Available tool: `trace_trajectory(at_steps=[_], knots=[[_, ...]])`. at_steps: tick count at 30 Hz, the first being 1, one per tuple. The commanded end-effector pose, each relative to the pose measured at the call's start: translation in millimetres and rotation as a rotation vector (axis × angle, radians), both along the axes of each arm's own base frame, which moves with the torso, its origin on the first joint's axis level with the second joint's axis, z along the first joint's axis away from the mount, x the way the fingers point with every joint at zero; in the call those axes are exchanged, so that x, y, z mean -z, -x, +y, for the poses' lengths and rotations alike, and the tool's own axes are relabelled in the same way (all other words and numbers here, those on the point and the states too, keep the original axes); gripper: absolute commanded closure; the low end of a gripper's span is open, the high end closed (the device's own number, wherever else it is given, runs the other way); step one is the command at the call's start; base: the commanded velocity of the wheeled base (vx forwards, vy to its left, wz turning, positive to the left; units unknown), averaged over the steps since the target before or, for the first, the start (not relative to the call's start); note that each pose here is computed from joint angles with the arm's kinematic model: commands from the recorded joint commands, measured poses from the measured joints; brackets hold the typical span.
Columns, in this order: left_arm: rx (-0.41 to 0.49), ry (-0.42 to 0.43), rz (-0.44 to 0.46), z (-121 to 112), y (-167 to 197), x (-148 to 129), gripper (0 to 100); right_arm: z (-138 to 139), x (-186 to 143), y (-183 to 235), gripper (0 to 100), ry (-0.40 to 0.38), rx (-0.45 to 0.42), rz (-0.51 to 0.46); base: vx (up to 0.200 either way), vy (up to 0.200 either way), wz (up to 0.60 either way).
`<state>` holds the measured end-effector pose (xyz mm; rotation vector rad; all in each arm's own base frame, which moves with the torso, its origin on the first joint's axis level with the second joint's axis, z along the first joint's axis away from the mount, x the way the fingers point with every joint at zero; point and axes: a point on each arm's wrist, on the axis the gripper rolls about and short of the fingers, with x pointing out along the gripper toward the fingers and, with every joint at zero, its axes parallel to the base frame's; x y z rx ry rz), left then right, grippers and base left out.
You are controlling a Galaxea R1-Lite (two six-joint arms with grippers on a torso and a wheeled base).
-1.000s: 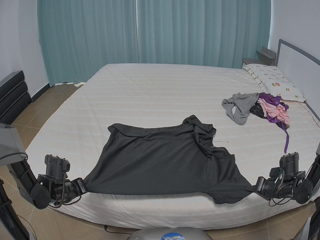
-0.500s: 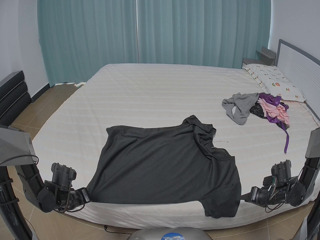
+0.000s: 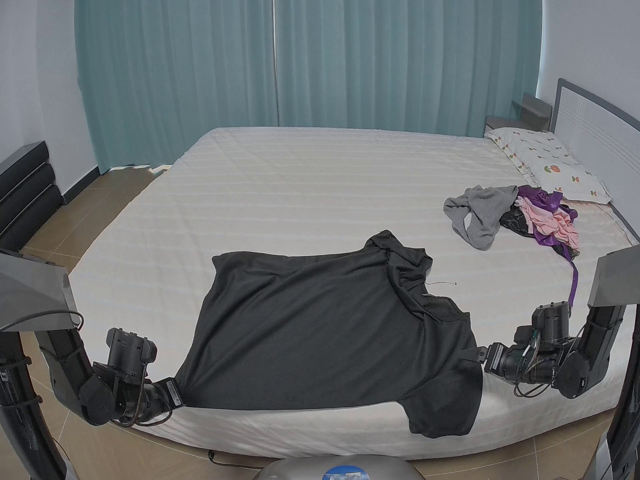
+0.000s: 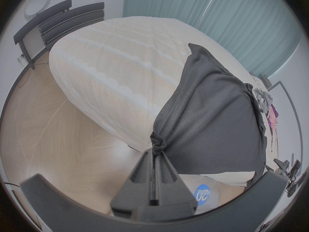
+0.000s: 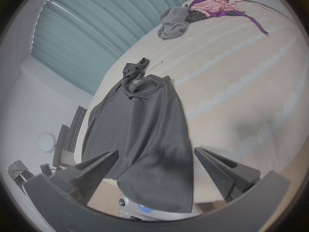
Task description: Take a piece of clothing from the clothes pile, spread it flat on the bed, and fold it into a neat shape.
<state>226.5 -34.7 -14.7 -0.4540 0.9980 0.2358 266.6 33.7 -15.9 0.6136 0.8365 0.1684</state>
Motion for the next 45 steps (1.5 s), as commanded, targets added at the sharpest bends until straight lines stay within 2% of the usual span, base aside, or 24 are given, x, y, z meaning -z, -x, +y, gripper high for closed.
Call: trace_trajectory(at_steps=[1, 7, 8, 18, 30, 42, 43, 45], knots=[[-0.002, -0.001, 0.001, 0.1, -0.6, 0.6, 100, 0.4, 19.4, -14.8, 0, 0.003, 0.001, 0.019, 0.000, 0.000, 0.00], [-0.002, -0.001, 0.001, 0.1, -0.6, 0.6, 100, -4.6, 30.1, -17.3, 0, 0.031, -0.003, 0.033, 0.000, 0.000, 0.00], [-0.002, -0.001, 0.001, 0.1, -0.6, 0.6, 100, -4.6, 30.1, -17.3, 100, 0.031, -0.003, 0.033, 0.000, 0.000, 0.00], [-0.002, -0.001, -0.012, 0.2, -0.2, 0.1, 100, -8.6, 23.3, -5.8, 100, 0.066, 0.008, 0.036, 0.000, 0.000, 0.00], [0.001, -0.003, -0.012, 0.4, 1.3, -0.8, 100, -22.3, 8.8, 34.5, 100, 0.098, 0.008, 0.085, 0.000, 0.000, 0.00], [-0.004, -0.009, -0.005, 1.1, 2.2, -0.3, 100, -20.4, 21.7, 43.0, 100, 0.100, -0.007, 0.159, 0.000, 0.000, 0.00], [-0.003, -0.010, -0.002, 1.2, 2.8, -0.1, 100, -20.3, 22.5, 42.3, 0, 0.097, -0.008, 0.152, 0.000, 0.000, 0.00], [-0.004, -0.009, -0.004, 1.1, 2.6, -0.2, 100, -20.1, 21.7, 40.9, 0, 0.091, -0.008, 0.133, 0.000, 0.000, 0.00]])
